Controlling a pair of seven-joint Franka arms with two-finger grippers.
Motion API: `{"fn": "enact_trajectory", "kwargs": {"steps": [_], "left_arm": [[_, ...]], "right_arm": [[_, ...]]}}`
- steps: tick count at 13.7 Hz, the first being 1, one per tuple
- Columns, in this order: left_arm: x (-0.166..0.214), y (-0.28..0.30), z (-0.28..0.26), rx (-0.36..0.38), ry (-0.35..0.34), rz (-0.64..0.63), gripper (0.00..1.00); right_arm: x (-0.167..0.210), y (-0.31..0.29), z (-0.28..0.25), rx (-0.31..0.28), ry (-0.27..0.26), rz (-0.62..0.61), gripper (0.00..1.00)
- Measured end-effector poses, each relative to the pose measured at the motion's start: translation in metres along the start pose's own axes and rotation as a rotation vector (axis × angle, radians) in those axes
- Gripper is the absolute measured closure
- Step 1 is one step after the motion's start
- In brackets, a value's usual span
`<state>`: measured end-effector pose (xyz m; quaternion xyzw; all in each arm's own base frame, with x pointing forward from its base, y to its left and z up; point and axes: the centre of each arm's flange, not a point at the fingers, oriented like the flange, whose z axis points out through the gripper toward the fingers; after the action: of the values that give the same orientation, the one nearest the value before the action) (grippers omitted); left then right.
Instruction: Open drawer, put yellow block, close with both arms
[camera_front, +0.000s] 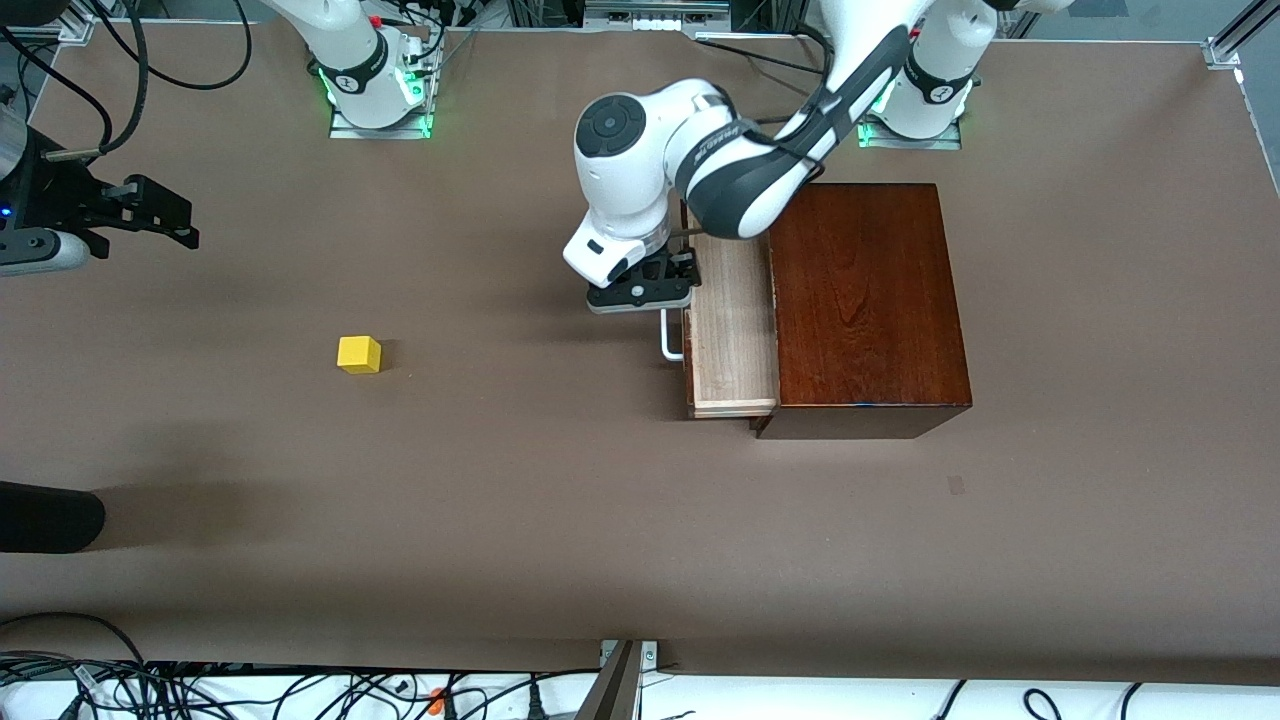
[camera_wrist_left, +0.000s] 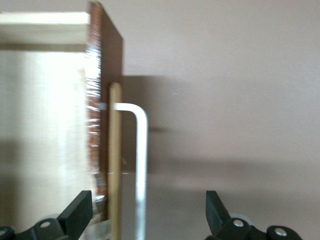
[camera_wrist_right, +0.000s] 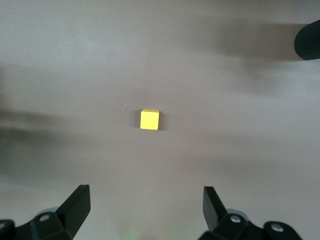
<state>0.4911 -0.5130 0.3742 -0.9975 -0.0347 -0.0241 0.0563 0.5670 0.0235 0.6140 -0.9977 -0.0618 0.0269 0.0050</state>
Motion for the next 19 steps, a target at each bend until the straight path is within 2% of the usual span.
{"fn": "enact_trajectory", "kwargs": {"steps": [3, 6, 9, 12, 16, 19], "left_arm": [[0.031, -0.048, -0.041, -0.005, -0.050, 0.004, 0.00], [0.069, -0.122, -0.064, 0.039, -0.107, 0.107, 0.00], [0.090, -0.184, -0.084, 0.039, -0.181, 0.177, 0.00], [0.103, -0.244, -0.107, 0.039, -0.232, 0.219, 0.00], [0.118, -0.328, -0.137, -0.031, -0.271, 0.235, 0.00], [0.127, -0.398, -0.157, -0.078, -0.257, 0.256, 0.00]], "right_arm": [[-0.001, 0.000, 0.001, 0.001, -0.008, -0.002, 0.00], [-0.004, -0.001, 0.003, 0.011, -0.035, -0.002, 0.00], [-0.001, -0.001, 0.010, 0.026, -0.050, 0.001, 0.00], [0.009, 0.003, 0.032, 0.026, -0.093, -0.023, 0.00], [0.024, 0.000, 0.066, 0.024, -0.161, -0.038, 0.00], [0.032, 0.003, 0.087, 0.024, -0.197, -0.052, 0.00]]}}
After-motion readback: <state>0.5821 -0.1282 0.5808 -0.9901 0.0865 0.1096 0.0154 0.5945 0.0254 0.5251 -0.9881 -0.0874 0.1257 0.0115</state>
